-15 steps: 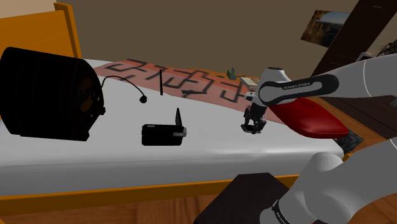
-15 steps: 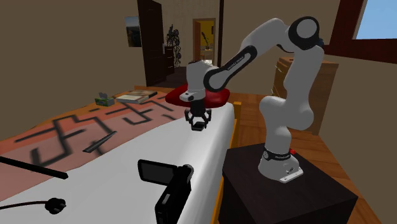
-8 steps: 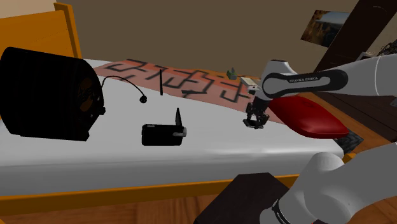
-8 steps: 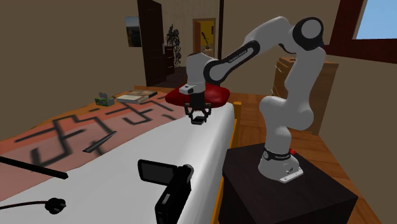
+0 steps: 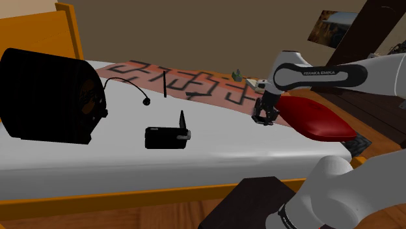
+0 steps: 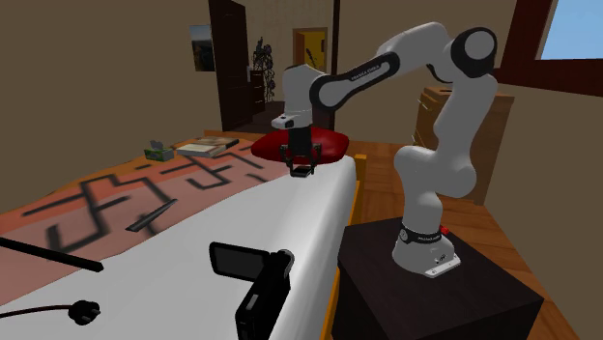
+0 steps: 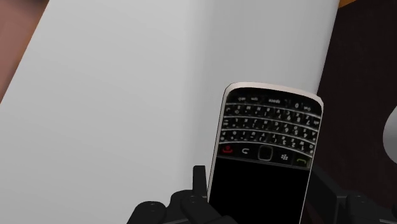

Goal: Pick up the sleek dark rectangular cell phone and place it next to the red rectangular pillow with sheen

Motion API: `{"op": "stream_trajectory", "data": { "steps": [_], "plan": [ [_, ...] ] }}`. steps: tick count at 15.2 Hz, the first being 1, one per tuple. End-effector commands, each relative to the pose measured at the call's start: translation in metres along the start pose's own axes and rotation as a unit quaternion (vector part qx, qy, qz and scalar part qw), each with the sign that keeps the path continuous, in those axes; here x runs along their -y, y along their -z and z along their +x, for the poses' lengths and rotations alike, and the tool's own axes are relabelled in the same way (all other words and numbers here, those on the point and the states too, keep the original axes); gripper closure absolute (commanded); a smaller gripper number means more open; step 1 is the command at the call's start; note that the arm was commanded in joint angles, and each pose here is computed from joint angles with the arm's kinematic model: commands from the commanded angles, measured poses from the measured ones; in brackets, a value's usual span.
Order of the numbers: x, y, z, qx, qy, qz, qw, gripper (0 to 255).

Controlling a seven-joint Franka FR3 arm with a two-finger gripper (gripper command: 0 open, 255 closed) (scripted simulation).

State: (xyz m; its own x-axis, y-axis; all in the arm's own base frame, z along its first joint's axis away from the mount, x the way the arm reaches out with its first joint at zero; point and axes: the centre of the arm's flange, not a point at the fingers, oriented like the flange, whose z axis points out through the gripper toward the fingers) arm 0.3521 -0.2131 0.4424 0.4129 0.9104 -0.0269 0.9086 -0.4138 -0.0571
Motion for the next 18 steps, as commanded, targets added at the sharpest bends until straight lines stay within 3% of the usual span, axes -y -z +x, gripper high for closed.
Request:
{"op": "stream_trajectory", "data": {
  "steps": [1,18],
  "plan": [
    [0.001,0.01,0.0,0.0,0.0,0.0,1.0,255],
    [0.006,0.099,-0.003,0.0,0.0,0.0,1.0,255]
  ]
}}
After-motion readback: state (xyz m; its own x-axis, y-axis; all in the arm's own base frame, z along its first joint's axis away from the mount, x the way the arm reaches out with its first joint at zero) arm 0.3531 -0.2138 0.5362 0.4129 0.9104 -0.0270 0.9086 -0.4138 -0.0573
